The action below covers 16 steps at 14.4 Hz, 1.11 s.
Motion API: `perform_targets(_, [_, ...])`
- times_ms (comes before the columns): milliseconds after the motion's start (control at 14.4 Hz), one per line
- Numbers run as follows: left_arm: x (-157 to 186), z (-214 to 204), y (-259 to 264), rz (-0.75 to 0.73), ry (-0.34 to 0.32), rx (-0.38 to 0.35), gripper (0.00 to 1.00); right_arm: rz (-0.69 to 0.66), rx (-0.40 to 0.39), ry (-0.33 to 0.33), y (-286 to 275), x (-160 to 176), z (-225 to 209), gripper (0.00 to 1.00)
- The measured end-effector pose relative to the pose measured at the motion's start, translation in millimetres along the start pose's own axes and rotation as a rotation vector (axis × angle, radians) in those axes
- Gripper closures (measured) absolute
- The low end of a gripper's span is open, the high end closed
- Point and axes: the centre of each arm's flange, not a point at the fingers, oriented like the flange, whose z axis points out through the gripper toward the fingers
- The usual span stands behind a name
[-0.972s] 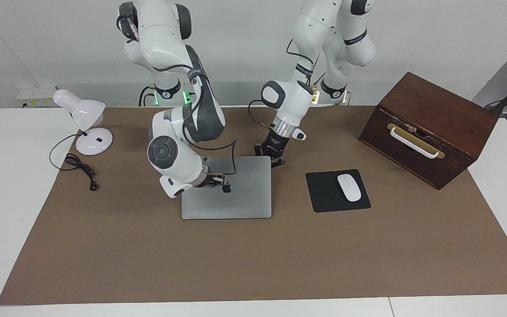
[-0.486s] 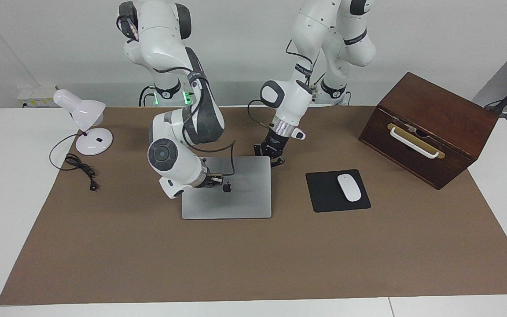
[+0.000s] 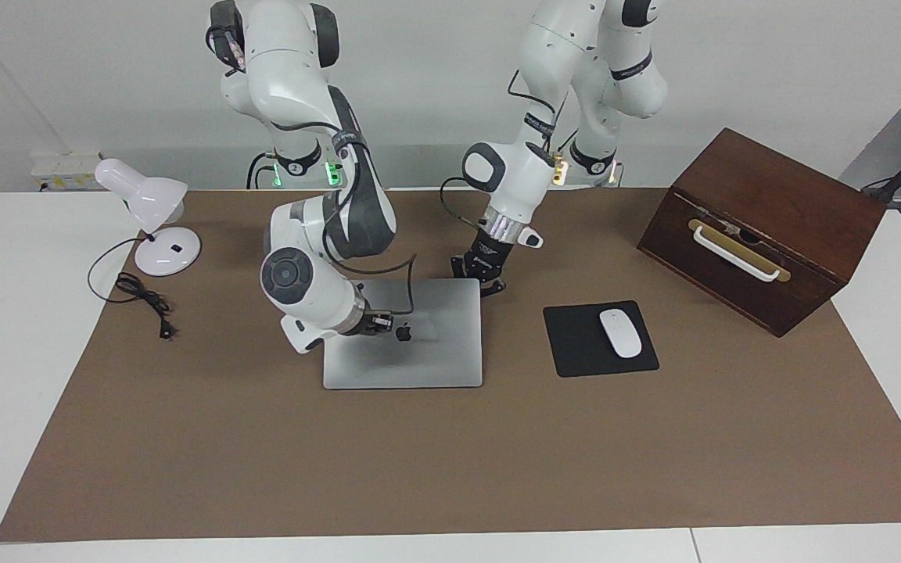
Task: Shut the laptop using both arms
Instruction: 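Press the closed lid flat with the right gripper, left gripper holding the base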
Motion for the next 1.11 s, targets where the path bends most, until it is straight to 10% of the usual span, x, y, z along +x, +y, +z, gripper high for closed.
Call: perform_targets(1110, [12,-11,2,0.021,0.013,-0.008,0.99,0.007,0.001,0.003,3,-3,11,0.99])
